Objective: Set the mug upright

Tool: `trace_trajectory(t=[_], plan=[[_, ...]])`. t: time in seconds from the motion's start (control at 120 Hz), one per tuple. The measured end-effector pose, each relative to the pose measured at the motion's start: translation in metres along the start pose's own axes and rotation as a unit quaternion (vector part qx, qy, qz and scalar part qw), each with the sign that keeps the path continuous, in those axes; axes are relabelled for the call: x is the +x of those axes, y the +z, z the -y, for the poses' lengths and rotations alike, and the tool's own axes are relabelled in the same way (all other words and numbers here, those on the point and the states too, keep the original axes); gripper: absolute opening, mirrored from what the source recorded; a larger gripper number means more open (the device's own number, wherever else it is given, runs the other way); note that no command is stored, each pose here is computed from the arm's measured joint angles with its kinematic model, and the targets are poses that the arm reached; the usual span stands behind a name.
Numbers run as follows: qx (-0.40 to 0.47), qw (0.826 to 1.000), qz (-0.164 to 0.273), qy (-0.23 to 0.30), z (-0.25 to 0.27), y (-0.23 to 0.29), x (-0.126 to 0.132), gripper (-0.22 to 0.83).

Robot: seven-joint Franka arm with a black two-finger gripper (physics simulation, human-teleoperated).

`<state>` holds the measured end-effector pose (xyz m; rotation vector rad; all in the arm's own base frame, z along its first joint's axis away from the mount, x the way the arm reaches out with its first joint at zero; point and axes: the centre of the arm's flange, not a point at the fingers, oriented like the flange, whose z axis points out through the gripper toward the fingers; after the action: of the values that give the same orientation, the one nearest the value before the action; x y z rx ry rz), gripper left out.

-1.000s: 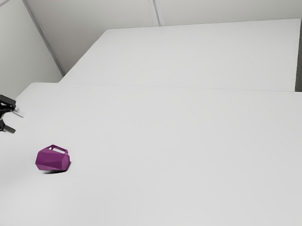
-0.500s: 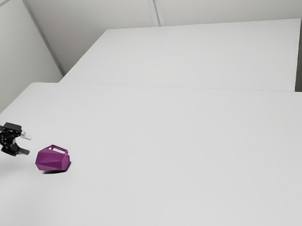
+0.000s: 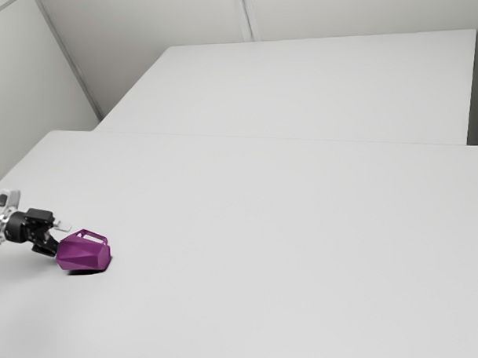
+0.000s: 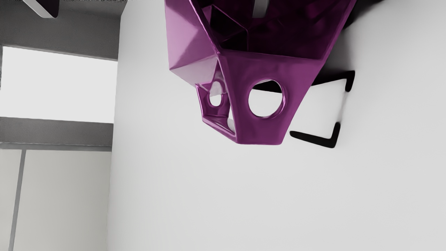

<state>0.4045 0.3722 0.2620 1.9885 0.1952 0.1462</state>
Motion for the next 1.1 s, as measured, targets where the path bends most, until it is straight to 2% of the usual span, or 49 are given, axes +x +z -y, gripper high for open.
trace_trajectory(t=[0.05, 0.167, 0.225, 0.383, 0.608, 0.733, 0.9, 1.1], plan=[[-0.009, 1.000, -0.001, 0.002, 0.002, 0.005, -0.002, 0.57], [-0.019, 1.000, -0.003, 0.012, 0.002, 0.012, -0.002, 0.25], [-0.021, 1.000, -0.004, 0.017, 0.002, 0.013, -0.001, 0.13], [-0.024, 0.999, -0.004, 0.031, -0.001, 0.015, 0.001, -0.05], [-0.025, 0.998, -0.002, 0.061, -0.020, 0.020, 0.010, -0.12], [-0.010, 0.996, 0.002, 0.087, -0.051, 0.020, 0.017, -0.14], [0.074, 0.987, 0.055, 0.131, -0.123, 0.036, 0.039, -0.15], [0.208, 0.954, 0.137, 0.167, -0.189, 0.087, 0.066, -0.16]])
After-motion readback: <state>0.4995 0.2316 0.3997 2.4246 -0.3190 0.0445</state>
